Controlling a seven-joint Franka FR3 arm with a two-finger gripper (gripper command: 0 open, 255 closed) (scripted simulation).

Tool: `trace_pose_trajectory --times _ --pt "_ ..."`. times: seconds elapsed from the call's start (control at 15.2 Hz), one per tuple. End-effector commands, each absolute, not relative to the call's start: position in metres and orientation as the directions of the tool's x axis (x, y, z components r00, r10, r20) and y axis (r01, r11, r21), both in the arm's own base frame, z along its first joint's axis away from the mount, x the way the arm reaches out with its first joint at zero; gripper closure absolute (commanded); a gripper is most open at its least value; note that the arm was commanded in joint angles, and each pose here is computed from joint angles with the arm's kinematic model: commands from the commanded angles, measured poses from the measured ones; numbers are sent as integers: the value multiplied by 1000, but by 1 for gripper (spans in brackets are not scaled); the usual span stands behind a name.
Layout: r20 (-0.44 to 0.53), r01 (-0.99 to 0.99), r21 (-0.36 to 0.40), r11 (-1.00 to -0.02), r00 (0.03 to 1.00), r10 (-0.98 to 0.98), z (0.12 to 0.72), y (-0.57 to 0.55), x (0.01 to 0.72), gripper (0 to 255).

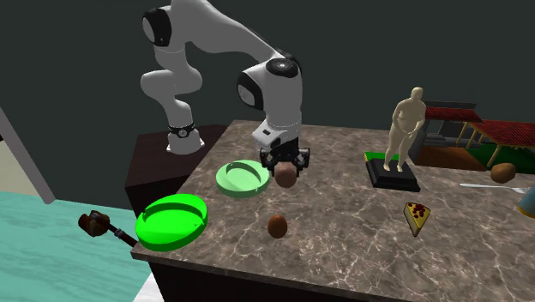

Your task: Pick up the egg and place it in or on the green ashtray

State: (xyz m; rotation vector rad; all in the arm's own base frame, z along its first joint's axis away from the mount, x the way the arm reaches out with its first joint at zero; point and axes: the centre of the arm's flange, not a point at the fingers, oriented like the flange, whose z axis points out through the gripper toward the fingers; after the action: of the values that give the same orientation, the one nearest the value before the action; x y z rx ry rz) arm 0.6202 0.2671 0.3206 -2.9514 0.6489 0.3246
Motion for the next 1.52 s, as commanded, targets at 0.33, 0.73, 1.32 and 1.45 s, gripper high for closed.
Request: trace_pose_trajectory --times 0.33,0.73,1.32,1.45 --pt "-229 -424 -54 -904 886 -403 359 267 621 255" --pt "-229 -424 -54 -904 886 -403 363 201 619 255" --pt "-229 -424 -54 -904 886 -403 369 82 614 255" --pt "-229 -424 -54 -904 886 -403 370 56 613 255"
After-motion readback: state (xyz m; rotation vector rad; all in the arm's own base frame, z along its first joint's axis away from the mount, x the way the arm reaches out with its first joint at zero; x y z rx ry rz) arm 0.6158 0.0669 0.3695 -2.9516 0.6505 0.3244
